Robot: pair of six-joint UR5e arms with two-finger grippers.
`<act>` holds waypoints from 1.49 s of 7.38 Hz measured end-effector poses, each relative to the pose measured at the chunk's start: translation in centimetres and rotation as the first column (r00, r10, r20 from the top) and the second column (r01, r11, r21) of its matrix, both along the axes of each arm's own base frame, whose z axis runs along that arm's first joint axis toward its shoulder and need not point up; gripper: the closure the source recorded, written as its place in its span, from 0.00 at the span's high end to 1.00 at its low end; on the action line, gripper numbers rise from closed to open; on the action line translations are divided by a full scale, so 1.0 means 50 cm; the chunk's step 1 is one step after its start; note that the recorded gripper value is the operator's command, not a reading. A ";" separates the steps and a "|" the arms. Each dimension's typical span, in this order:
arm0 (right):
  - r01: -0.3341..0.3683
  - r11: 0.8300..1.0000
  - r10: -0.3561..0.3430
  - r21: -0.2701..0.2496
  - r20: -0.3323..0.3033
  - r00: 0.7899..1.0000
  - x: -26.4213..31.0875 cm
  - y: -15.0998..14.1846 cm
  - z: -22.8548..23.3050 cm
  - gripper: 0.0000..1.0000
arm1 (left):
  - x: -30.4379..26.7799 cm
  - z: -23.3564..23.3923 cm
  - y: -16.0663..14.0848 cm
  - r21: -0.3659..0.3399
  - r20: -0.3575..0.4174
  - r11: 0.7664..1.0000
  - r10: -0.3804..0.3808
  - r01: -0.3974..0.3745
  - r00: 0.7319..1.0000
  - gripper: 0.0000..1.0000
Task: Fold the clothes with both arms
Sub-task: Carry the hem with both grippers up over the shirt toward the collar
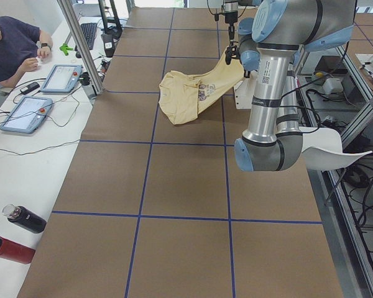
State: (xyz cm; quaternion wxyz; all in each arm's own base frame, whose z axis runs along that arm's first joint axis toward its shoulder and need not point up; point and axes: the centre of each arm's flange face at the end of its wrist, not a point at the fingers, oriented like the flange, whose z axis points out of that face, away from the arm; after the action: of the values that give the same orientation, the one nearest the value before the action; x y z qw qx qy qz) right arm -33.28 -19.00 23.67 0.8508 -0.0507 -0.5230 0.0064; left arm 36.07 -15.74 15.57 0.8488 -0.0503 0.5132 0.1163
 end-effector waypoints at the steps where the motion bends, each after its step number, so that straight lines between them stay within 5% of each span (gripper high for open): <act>1: -0.049 0.999 0.050 0.013 -0.043 0.998 -0.029 -0.026 0.015 0.00 | 0.027 0.017 -0.021 0.002 0.036 1.000 -0.027 0.027 0.999 0.00; 5: -0.258 0.965 0.262 0.046 -0.138 0.955 -0.178 -0.250 0.044 0.00 | 0.129 0.120 -0.250 0.083 0.215 0.966 -0.256 0.243 0.943 0.00; 7: -0.334 0.940 0.340 0.067 -0.146 0.929 -0.187 -0.351 0.029 0.00 | 0.091 0.126 -0.351 0.135 0.221 0.942 -0.330 0.307 0.918 0.00; 11: -0.383 0.919 0.394 0.097 -0.152 0.907 -0.196 -0.448 0.007 0.00 | 0.128 0.159 -0.485 0.187 0.192 0.917 -0.387 0.353 0.902 0.00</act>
State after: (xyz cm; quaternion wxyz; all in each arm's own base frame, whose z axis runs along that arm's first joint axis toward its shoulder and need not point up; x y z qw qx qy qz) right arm -43.05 -41.40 24.04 0.8749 0.0828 -0.4486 0.1627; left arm 42.47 -40.01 23.55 0.9094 0.0983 0.4039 -0.0162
